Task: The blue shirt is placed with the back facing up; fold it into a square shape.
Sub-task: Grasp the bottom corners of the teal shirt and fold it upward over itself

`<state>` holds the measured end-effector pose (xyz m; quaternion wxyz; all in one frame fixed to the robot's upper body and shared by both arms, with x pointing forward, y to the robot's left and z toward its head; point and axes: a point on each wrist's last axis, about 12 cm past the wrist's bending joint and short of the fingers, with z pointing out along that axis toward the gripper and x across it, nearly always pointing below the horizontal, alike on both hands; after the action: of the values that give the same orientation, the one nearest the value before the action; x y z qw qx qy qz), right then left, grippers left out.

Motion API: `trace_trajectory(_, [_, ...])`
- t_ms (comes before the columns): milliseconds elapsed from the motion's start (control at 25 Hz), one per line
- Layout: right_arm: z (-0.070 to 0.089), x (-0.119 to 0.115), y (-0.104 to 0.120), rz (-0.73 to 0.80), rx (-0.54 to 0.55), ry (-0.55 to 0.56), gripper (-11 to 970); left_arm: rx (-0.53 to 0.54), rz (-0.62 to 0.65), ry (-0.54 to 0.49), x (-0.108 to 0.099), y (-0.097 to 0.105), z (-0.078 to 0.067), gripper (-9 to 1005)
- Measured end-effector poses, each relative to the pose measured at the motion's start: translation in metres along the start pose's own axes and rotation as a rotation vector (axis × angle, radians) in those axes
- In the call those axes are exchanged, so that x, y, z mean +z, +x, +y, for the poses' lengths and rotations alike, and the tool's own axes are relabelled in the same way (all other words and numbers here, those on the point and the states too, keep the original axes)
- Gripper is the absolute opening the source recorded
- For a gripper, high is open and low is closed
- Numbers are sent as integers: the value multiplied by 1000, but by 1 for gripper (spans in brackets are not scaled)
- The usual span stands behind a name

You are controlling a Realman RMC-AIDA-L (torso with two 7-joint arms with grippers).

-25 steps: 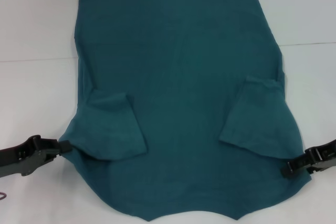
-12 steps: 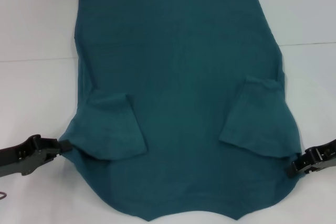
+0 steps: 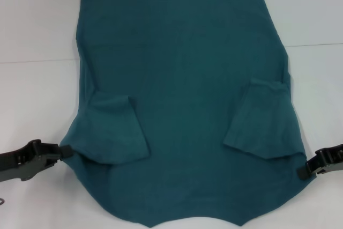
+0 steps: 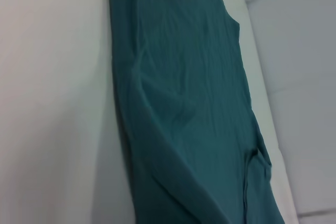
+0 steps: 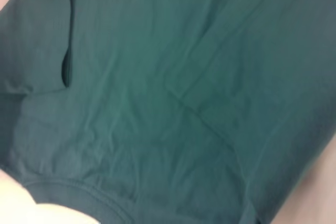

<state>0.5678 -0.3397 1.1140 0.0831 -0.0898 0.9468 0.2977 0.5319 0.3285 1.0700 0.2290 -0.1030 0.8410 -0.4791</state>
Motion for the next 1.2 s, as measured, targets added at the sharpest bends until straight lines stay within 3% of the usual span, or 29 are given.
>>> trace_trajectory(120, [2, -1, 2, 19, -10, -16, 44, 24, 44, 0, -2, 1, -3, 19])
trace_trajectory(360, [6, -12, 8, 59, -19, -48, 45, 40, 180, -62, -13, 10, -3, 19])
trace_trajectory(840, [-4, -25, 43, 118, 49, -124, 44, 28, 332, -87, -44, 39, 5, 18])
trace_trajectory(1000, [-6, -21, 51, 129, 61, -131, 44, 29, 348, -73, -45, 39, 2, 18])
trace_trajectory(1200, [-4, -28, 44, 48, 23, -182, 44, 84, 362, 5, -41, 28, -12, 18])
